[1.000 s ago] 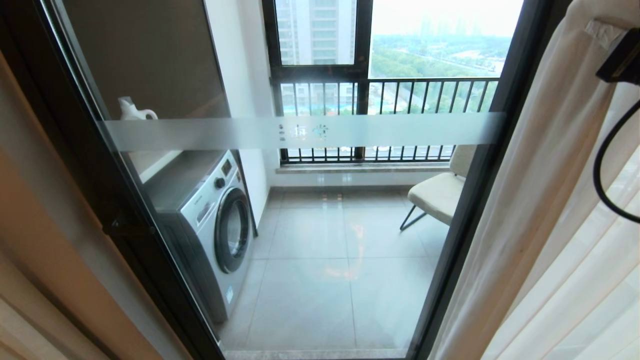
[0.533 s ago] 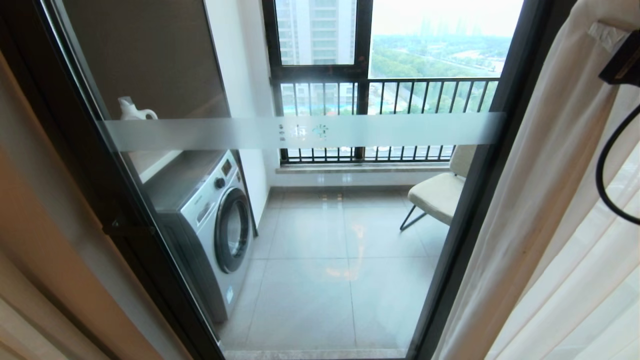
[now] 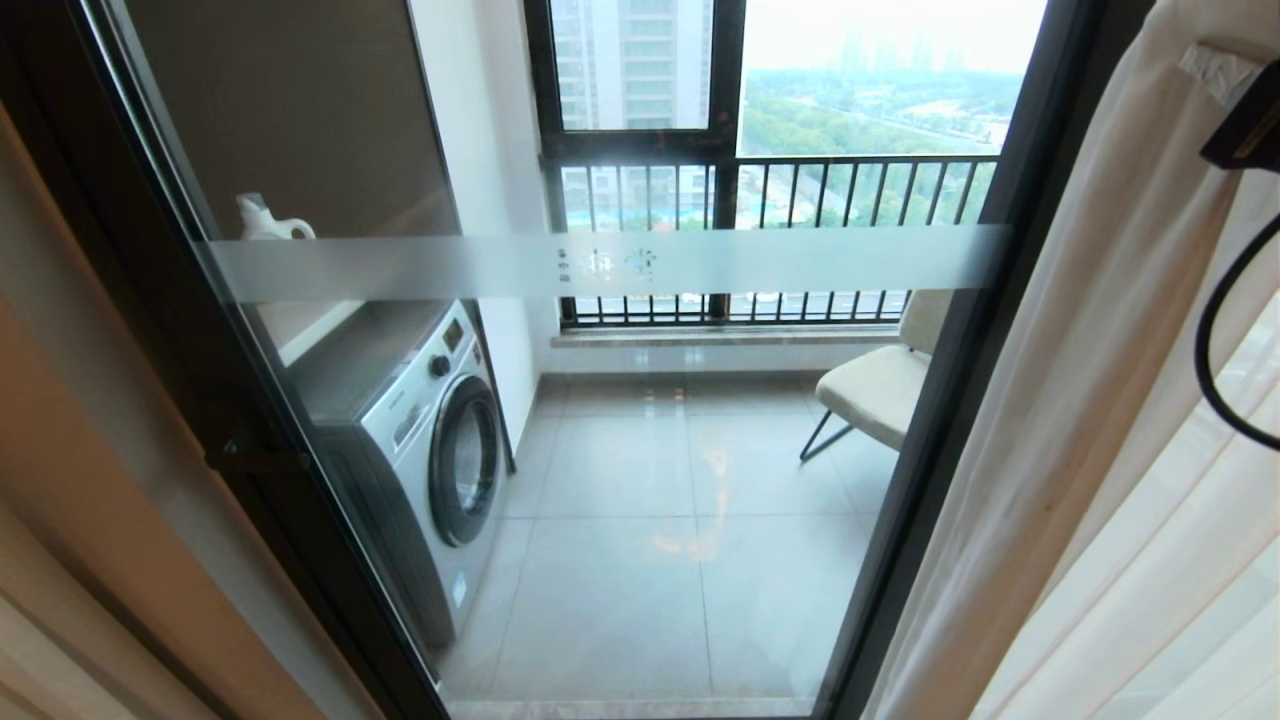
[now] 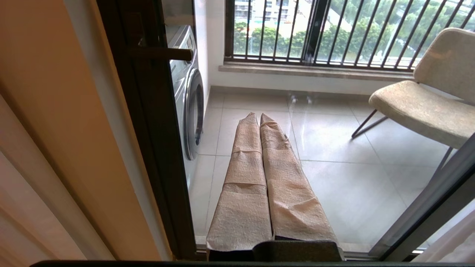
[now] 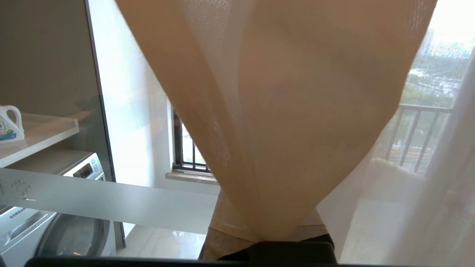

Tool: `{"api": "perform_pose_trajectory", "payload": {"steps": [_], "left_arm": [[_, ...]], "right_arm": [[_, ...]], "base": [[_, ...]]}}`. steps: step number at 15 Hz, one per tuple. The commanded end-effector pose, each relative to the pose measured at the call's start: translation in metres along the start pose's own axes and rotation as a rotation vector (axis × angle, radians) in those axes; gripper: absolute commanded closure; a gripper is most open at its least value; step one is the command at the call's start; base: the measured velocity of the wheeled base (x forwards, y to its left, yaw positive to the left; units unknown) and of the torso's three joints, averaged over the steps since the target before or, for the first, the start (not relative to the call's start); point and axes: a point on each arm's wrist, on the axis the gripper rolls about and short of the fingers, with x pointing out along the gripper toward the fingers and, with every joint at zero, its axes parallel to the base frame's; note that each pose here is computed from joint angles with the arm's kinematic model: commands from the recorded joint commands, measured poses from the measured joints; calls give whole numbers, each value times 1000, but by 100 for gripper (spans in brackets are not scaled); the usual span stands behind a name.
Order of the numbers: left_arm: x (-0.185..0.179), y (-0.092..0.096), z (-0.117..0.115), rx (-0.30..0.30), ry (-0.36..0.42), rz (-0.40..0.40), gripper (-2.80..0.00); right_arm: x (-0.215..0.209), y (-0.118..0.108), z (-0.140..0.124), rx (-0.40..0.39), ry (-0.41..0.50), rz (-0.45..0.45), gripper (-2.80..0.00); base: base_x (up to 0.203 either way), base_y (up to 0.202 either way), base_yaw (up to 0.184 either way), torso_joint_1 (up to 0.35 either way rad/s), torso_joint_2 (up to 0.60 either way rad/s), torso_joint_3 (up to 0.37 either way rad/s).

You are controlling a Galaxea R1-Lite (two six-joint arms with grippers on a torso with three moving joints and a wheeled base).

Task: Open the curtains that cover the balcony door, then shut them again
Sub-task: Pull the inner curtains open on both sides

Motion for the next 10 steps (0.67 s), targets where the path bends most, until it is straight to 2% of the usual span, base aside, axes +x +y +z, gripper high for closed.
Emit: {"api": "perform_pose_trajectory", "payload": {"steps": [1, 8, 10], "left_arm": [[0, 0, 0, -1, 0, 1, 0], [0, 0, 0, -1, 2, -1, 0], [0, 0, 0, -1, 2, -1, 0]], "right_arm": [[1, 0, -2, 1, 1, 2, 0], [3, 0, -9, 2, 20, 0, 0], [4, 0, -11, 3, 27, 0, 0]], "base": [[0, 0, 0, 0, 0, 0], [0, 0, 0, 0, 0, 0], [1, -111, 14, -1, 1, -3]]}}
